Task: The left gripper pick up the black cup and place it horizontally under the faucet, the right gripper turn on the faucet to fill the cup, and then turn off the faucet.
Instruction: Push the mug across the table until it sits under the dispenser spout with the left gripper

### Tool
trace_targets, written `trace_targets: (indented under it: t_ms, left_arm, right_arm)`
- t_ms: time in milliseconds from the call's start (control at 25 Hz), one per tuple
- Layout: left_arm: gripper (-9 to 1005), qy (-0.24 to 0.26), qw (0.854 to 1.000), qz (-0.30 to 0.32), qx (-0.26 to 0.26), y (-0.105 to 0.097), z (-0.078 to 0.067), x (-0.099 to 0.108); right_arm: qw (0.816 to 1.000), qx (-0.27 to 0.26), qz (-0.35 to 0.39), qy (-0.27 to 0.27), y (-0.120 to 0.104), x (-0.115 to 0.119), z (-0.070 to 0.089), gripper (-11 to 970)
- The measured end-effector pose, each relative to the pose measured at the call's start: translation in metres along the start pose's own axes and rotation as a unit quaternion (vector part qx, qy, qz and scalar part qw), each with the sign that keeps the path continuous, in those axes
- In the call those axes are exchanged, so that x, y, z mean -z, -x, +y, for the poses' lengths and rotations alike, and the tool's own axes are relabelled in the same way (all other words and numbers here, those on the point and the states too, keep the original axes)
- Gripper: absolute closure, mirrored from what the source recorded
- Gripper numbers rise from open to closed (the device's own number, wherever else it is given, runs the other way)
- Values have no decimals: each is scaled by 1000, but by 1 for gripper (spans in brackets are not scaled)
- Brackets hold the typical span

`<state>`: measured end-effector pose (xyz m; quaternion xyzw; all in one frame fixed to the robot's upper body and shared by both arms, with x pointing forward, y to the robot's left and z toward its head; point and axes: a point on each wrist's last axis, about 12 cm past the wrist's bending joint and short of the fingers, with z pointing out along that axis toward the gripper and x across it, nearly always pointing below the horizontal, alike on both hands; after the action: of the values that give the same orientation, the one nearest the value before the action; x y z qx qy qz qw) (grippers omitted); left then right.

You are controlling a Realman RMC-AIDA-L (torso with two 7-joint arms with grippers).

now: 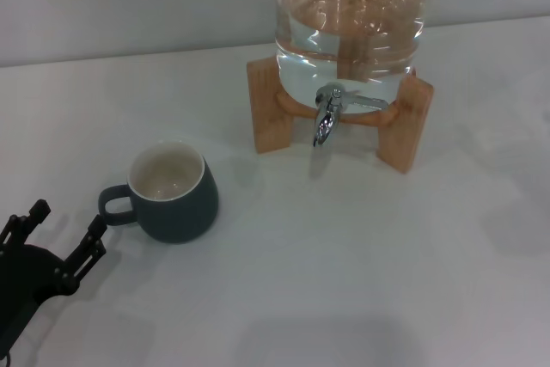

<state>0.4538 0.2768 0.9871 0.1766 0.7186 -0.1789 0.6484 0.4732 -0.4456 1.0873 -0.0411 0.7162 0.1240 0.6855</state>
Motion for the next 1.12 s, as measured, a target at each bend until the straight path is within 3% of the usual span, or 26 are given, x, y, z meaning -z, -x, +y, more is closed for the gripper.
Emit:
trace_targets:
  t_ms: [1120]
  left_arm:
    - [164, 12, 1000, 15, 14, -3, -2, -8]
  right_arm:
    - [1000, 3, 0, 0, 1, 3, -1, 105]
